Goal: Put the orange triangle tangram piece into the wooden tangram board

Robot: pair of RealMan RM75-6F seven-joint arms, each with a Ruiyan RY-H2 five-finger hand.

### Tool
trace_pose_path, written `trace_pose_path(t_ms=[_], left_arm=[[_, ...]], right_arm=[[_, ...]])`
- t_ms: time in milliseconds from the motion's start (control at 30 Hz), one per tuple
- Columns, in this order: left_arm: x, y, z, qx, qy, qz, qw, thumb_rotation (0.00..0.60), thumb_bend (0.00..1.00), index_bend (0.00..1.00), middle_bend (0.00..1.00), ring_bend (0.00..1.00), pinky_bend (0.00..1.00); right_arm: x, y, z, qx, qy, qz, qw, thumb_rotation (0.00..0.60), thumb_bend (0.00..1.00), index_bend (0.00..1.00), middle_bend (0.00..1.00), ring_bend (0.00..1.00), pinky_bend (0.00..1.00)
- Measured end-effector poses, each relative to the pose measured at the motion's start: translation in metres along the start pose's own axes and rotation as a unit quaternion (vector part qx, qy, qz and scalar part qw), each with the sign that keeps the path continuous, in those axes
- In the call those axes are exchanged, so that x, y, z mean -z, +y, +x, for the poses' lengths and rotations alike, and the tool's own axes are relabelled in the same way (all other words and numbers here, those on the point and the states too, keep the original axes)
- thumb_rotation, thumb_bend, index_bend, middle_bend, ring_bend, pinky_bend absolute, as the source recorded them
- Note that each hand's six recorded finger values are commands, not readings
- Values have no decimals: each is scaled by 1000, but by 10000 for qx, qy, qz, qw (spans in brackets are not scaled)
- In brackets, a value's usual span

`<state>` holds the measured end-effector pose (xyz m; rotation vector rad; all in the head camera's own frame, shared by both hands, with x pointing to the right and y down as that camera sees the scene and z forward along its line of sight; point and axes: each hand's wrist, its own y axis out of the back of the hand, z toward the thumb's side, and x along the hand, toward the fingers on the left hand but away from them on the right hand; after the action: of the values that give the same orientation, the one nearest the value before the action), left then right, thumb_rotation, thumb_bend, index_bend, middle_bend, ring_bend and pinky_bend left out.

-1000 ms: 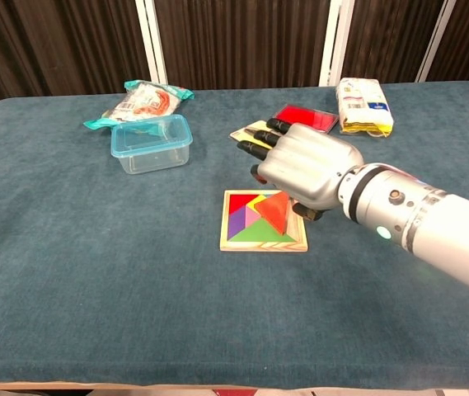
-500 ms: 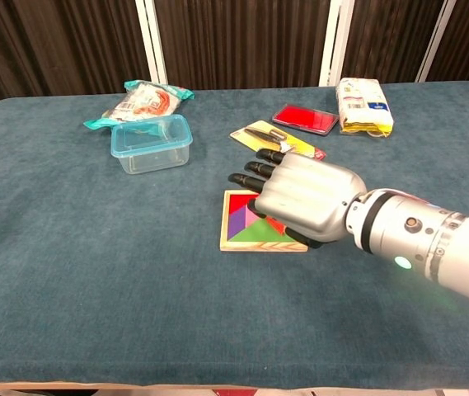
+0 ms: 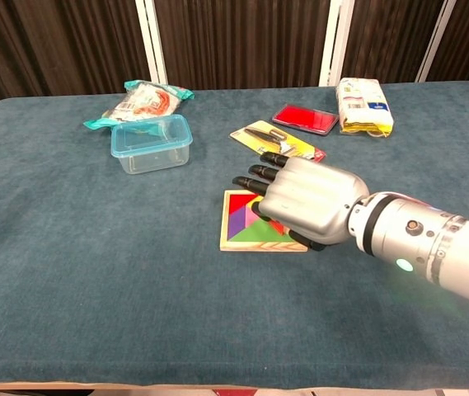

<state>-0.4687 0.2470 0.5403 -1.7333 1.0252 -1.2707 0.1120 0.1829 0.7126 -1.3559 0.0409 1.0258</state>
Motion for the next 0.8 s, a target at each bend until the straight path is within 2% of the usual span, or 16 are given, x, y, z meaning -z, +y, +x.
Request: trace_pose_path(t_ms=[300, 500, 633, 800], left_arm=[[-1, -1, 0, 3, -10, 21, 10000, 600, 461, 0, 9, 21, 97], [-1, -1, 1, 0, -5, 32, 10000, 600, 461, 0, 8, 21, 97], [-2, -2, 1, 8, -7, 38, 10000, 600, 460, 0, 8, 21, 97], [-2, -2, 1, 22, -5, 52, 10000, 600, 461, 0, 8, 21, 97]], right_arm=[[10, -10, 7, -154, -52, 2, 9999, 600, 593, 476, 9, 0, 0], [17, -7, 12, -36, -122, -148, 9998, 600, 592, 449, 9, 0, 0], [30, -1, 8, 107, -342, -336, 9988, 600, 593, 416, 12, 0, 0], [41, -3, -5, -15, -545, -403, 9977, 600, 593, 403, 12, 0, 0]])
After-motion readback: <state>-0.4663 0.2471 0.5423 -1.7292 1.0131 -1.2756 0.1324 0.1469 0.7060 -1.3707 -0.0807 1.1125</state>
